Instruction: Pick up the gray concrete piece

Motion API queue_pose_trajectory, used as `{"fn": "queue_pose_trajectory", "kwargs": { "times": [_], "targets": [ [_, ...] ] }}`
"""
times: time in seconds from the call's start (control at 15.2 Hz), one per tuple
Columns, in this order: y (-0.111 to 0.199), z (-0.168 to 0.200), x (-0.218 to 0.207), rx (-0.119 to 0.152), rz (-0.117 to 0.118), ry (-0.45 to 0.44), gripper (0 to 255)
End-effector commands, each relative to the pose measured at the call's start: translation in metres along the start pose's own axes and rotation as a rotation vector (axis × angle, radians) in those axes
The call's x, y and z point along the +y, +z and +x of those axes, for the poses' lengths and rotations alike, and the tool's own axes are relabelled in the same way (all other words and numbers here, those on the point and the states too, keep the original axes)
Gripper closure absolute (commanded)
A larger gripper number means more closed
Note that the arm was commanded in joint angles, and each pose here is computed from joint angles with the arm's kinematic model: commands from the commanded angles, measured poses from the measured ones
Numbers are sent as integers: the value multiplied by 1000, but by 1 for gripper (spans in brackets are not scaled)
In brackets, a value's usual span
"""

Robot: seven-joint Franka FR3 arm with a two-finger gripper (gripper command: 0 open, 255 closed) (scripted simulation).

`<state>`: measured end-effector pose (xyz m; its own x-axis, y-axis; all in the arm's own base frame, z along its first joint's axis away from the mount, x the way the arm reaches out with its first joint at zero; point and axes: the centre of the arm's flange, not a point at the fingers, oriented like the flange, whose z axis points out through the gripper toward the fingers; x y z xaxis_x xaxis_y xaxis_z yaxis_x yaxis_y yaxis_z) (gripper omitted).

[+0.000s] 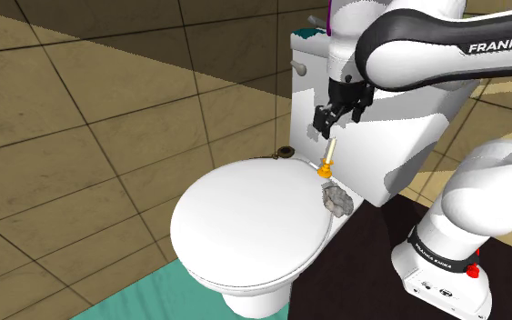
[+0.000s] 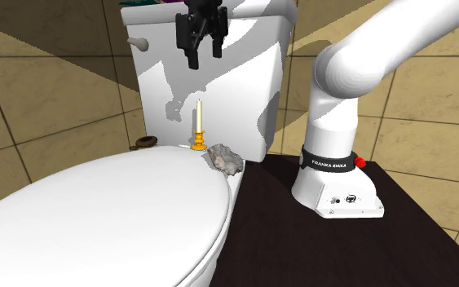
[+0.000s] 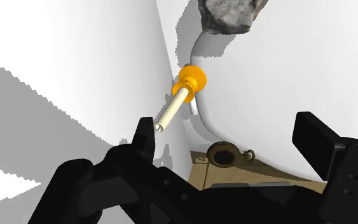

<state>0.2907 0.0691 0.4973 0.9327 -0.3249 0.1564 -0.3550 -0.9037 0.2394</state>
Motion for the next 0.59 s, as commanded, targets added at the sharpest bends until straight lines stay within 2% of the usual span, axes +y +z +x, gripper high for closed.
{"fn": "queue_pose_trajectory", "kwargs": {
  "times": [0.0, 0.53],
  "targets": [
    [22, -13, -14, -5, -37, 93, 0],
    [114, -40, -75, -30, -180, 432, 0]
  ]
}}
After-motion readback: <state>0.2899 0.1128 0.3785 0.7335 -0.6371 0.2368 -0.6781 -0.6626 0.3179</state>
